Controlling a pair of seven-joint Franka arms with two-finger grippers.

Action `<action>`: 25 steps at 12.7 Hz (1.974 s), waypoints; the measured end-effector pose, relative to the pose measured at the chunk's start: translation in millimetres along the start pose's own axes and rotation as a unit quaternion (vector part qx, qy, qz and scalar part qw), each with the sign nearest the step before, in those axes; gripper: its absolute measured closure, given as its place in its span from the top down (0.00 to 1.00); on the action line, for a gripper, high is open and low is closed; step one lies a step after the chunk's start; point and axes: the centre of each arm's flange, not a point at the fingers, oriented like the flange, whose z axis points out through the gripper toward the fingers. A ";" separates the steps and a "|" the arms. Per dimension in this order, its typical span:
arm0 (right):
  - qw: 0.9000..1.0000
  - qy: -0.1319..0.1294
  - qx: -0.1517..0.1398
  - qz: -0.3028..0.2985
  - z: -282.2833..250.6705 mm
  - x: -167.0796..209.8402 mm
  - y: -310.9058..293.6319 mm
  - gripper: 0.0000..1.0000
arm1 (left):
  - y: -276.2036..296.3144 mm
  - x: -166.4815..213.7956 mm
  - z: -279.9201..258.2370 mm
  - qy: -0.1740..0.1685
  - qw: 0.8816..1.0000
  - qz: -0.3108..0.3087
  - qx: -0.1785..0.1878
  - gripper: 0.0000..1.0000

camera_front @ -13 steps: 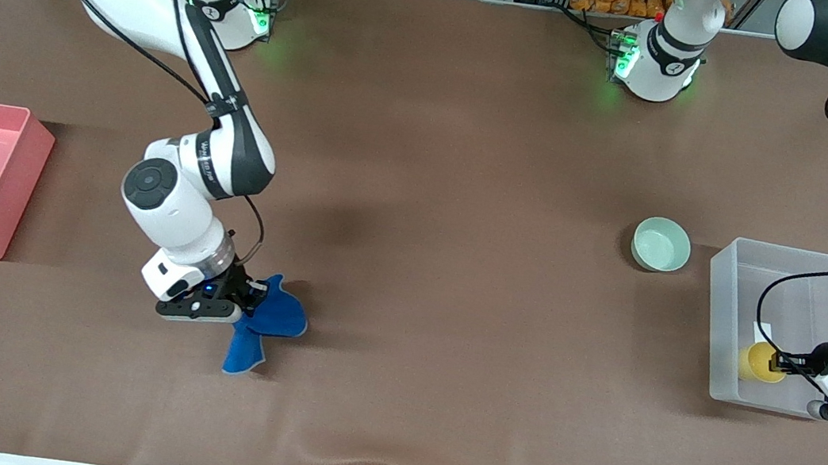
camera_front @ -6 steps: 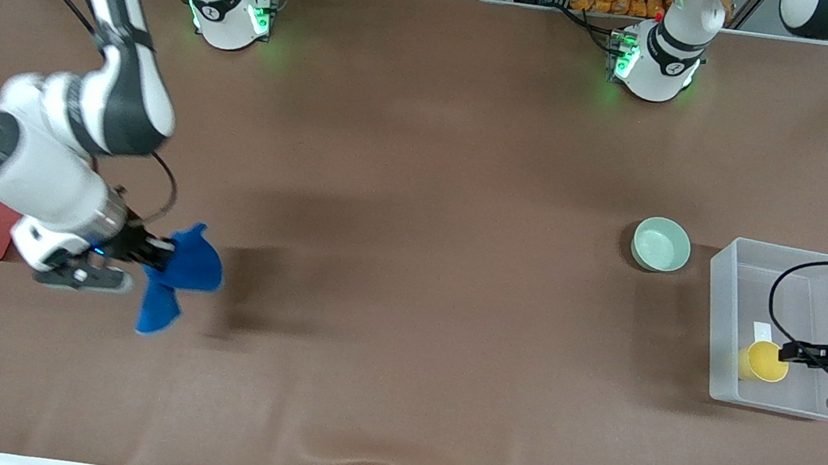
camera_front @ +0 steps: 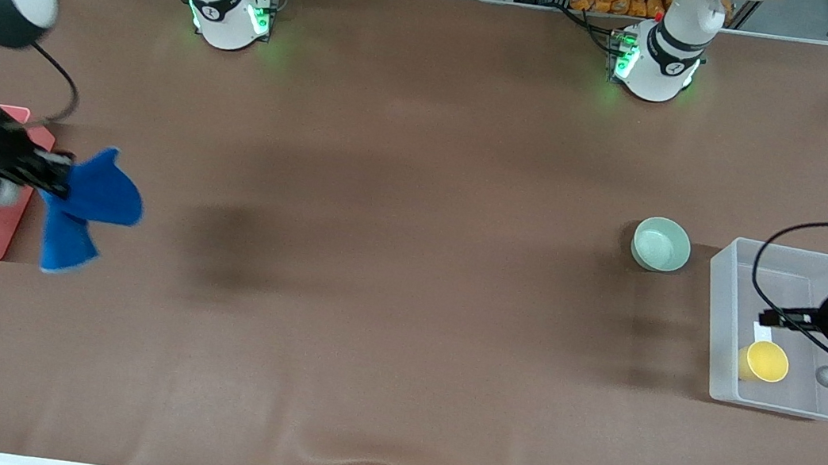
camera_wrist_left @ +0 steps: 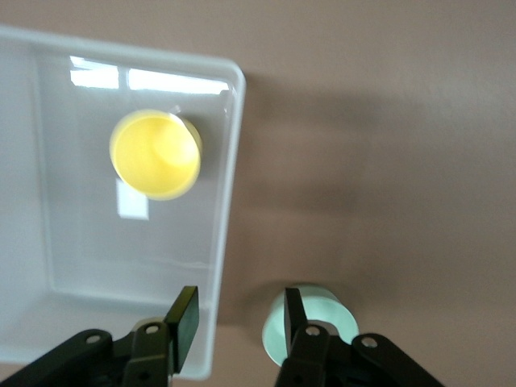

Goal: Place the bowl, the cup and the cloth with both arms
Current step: 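Grasp the green bowl rim with the left gripper while the right carries the cloth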

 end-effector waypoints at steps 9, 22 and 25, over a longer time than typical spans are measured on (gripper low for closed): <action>0.994 -0.022 0.007 -0.103 -11.5 -72.0 145.9 0.02 | 69.4 -113.5 150.4 0.046 0.998 -0.034 0.036 0.52; 0.974 -0.047 -0.010 -0.222 75.5 -57.3 261.8 0.02 | 23.8 -150.3 228.1 0.055 0.996 -0.044 0.045 0.46; 0.965 -0.011 -0.067 -0.254 60.0 -89.7 333.0 0.02 | 23.8 -148.7 242.6 0.057 0.997 -0.043 0.043 0.23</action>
